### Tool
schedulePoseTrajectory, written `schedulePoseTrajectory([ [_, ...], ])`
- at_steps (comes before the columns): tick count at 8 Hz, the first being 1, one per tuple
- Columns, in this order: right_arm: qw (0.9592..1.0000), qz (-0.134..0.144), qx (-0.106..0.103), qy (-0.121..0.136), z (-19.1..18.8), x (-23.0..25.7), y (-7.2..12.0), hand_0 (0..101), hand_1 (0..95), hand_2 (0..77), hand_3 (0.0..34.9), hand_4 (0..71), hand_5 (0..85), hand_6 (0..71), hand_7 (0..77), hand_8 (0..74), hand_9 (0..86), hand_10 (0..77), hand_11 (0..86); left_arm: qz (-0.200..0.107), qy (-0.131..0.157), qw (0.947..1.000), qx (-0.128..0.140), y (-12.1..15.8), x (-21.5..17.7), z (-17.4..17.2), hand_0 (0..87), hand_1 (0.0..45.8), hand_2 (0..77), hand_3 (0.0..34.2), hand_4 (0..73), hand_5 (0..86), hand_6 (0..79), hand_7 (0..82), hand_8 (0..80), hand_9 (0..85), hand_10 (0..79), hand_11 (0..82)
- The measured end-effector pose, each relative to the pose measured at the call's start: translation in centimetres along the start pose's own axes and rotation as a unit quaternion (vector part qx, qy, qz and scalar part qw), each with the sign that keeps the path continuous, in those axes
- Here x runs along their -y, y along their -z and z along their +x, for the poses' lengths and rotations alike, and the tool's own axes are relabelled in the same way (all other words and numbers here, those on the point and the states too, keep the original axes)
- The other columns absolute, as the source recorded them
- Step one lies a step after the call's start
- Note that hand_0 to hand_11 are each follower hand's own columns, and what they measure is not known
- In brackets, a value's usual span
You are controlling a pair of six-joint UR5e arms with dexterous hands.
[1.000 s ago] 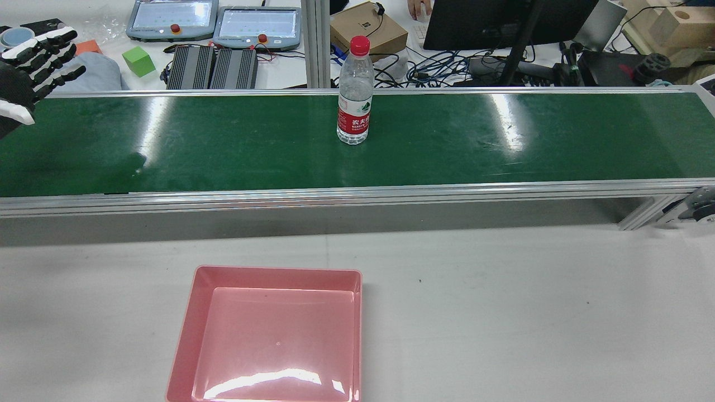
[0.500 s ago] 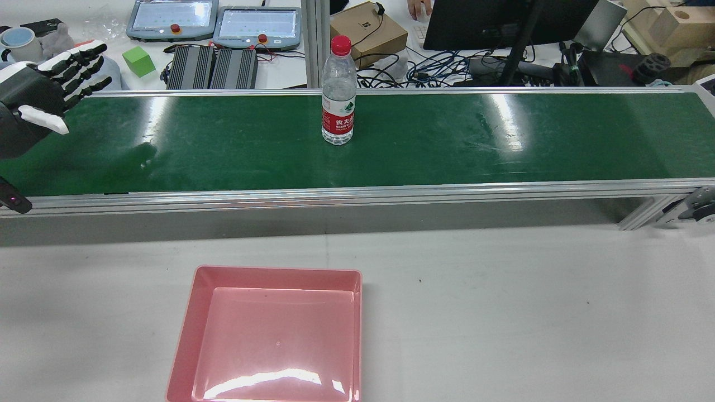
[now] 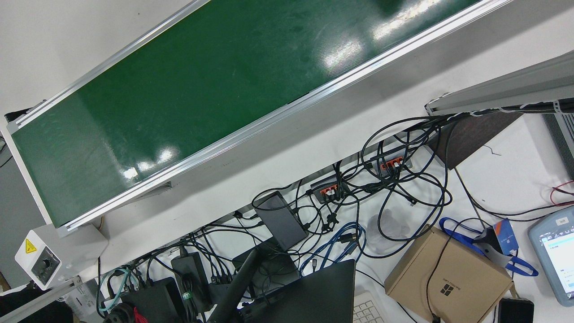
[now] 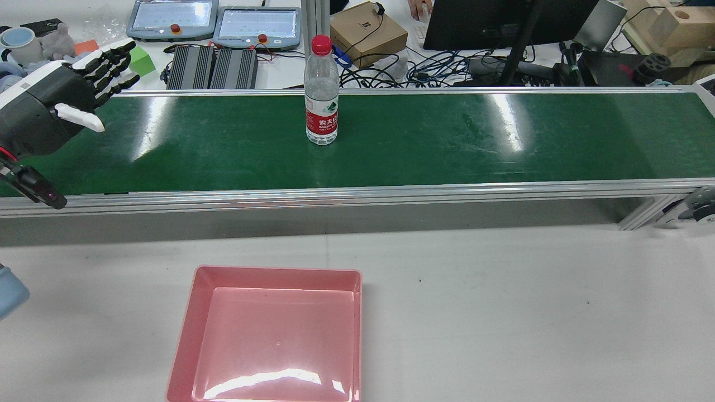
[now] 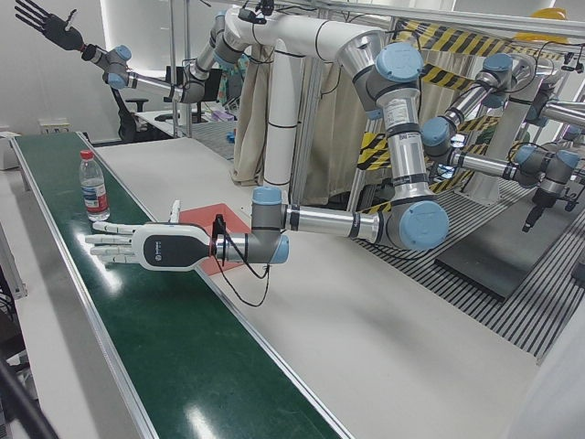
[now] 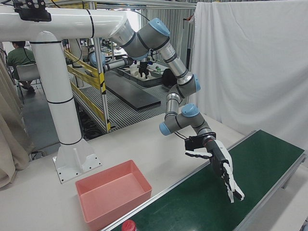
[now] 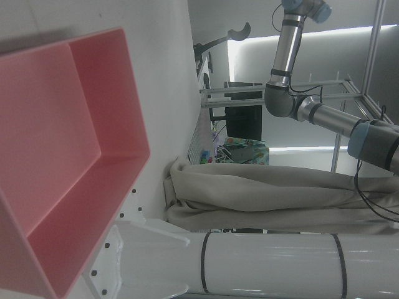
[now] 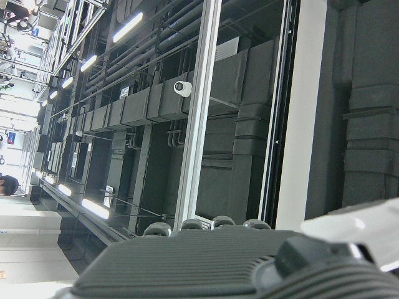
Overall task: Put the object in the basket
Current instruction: 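Move the left hand forward over the conveyor toward the bottle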
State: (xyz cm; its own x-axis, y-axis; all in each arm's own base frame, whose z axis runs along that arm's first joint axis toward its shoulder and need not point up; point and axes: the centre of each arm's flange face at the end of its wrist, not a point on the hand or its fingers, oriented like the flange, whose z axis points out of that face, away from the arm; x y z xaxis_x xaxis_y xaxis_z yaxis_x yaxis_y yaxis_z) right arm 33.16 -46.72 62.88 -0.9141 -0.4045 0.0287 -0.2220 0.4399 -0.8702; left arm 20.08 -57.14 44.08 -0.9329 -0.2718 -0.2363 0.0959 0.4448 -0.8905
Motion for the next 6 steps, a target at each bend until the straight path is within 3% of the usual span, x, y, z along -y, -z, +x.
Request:
schedulePoseTrajectory([
  [3, 1.0000, 0.000, 0.000, 0.000, 0.0, 0.0, 0.0, 0, 0.0, 1.1, 0.1, 0.5, 0.0, 0.0, 0.5, 0.0, 0.0, 0.5, 0.0, 0.005, 0.000, 0.9999, -0.010, -1.0, -0.5, -0.3, 50.9, 6.5, 0.5, 0.2, 7.6, 10.4, 1.6, 0.5, 0.5, 0.5, 5.4, 8.2],
  [6, 1.0000, 0.000, 0.000, 0.000, 0.0, 0.0, 0.0, 0, 0.0, 0.5, 0.2, 0.5, 0.0, 0.0, 0.5, 0.0, 0.0, 0.5, 0.0, 0.013, -0.018, 0.9994, -0.025, -2.3, -0.8, -0.2, 50.9, 6.5, 0.5, 0.3, 7.6, 10.4, 0.5, 0.5, 0.5, 0.0, 3.3, 8.7],
])
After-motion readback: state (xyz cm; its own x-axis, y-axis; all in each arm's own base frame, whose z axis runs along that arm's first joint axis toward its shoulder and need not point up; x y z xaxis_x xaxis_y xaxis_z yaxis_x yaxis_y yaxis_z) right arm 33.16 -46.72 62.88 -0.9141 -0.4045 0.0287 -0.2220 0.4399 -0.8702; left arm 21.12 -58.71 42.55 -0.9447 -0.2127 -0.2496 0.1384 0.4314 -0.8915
